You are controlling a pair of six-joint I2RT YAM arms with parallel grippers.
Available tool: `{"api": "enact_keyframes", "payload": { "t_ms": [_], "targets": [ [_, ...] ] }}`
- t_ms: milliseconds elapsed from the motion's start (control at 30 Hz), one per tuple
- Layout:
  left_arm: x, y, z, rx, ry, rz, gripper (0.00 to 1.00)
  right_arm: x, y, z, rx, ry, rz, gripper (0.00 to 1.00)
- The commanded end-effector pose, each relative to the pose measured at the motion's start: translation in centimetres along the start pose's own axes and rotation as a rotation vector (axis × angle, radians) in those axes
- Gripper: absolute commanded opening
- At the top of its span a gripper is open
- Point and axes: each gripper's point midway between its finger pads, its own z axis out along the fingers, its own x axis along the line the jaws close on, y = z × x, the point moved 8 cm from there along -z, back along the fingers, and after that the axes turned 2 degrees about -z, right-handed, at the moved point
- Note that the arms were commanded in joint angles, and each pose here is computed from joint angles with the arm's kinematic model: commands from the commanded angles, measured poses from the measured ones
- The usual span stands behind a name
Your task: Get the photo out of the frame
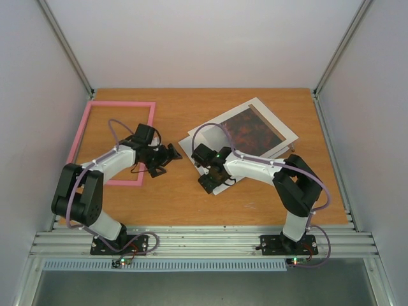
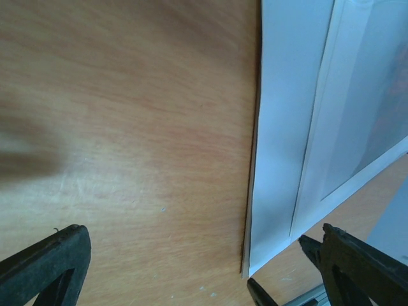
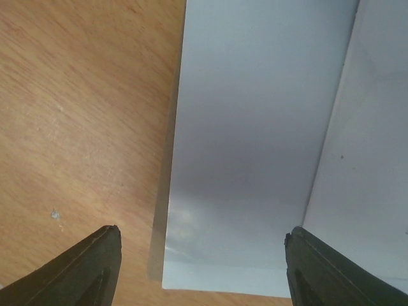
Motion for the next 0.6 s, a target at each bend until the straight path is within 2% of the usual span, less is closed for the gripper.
{"api": "enact_keyframes", "payload": {
  "t_ms": [0, 267, 567],
  "targets": [
    [-1.2, 0.8, 0.2, -0.011, -0.033, 0.019, 0.97, -0.1, 0.8, 0.5, 0.007, 0.022, 0.049, 0.71],
    [-0.9, 0.9, 1.0, 0.015, -0.039, 0.011, 0.96, -0.3, -0.3, 0.3, 0.052, 0.097, 0.001, 0.70],
    [-0.9, 0.9, 1.5, 0.035, -0.041, 0.012, 0.96, -0.9, -1.2, 1.0, 0.125, 0.143, -0.080, 0.74]
  ]
}}
